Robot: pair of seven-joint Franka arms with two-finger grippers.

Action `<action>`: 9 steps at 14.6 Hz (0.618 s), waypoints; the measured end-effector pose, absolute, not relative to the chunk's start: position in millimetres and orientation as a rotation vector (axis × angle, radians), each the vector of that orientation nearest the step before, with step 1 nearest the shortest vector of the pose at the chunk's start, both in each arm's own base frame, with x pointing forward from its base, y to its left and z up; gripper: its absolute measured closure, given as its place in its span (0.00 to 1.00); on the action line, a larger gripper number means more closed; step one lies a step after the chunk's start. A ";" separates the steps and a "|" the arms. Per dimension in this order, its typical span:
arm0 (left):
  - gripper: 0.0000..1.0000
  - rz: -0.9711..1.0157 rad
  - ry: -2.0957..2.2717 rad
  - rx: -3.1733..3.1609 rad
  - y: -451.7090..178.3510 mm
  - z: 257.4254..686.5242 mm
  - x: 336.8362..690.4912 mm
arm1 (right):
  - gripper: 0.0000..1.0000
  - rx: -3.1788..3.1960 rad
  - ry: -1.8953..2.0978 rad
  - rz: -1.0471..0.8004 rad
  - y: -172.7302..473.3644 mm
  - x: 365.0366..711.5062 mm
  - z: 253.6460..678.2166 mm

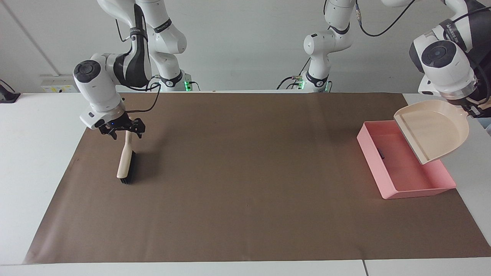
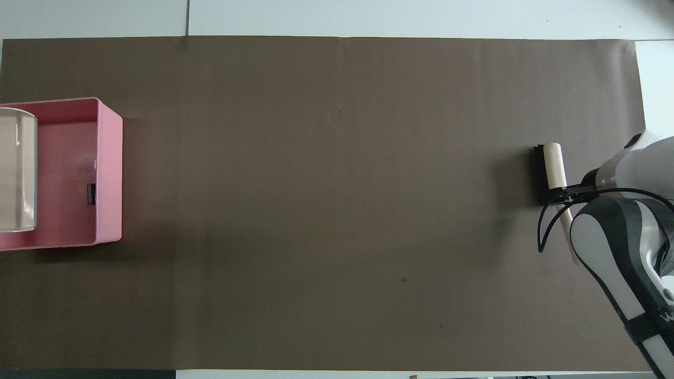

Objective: Clean e-waste and dump in bin

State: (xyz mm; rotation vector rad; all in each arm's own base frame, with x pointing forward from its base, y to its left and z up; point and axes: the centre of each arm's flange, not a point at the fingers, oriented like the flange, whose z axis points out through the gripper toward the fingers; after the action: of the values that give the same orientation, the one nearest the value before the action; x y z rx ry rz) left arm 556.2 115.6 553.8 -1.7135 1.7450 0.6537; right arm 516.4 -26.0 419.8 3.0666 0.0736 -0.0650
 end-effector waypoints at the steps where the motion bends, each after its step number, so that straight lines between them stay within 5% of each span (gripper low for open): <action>1: 0.67 0.612 1.788 -1.743 96.7 548.7 555.0 | 0.00 3.064 0.041 -0.054 -1.8 519.7 430.5; 5: 0.67 0.518 1.985 -1.765 10.7 506.2 547.6 | 0.00 3.063 -0.065 0.014 83.1 525.3 473.7; 9: 0.67 0.438 2.033 -1.818 -89.3 457.2 525.9 | 0.00 3.066 -0.134 0.087 85.6 534.1 566.9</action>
State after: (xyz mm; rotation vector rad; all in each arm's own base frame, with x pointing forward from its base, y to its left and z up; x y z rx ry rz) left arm 525.9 -89.3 457.2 -1.8176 2.0333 0.4382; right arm 534.1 85.6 566.9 3.0657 -0.1336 0.0872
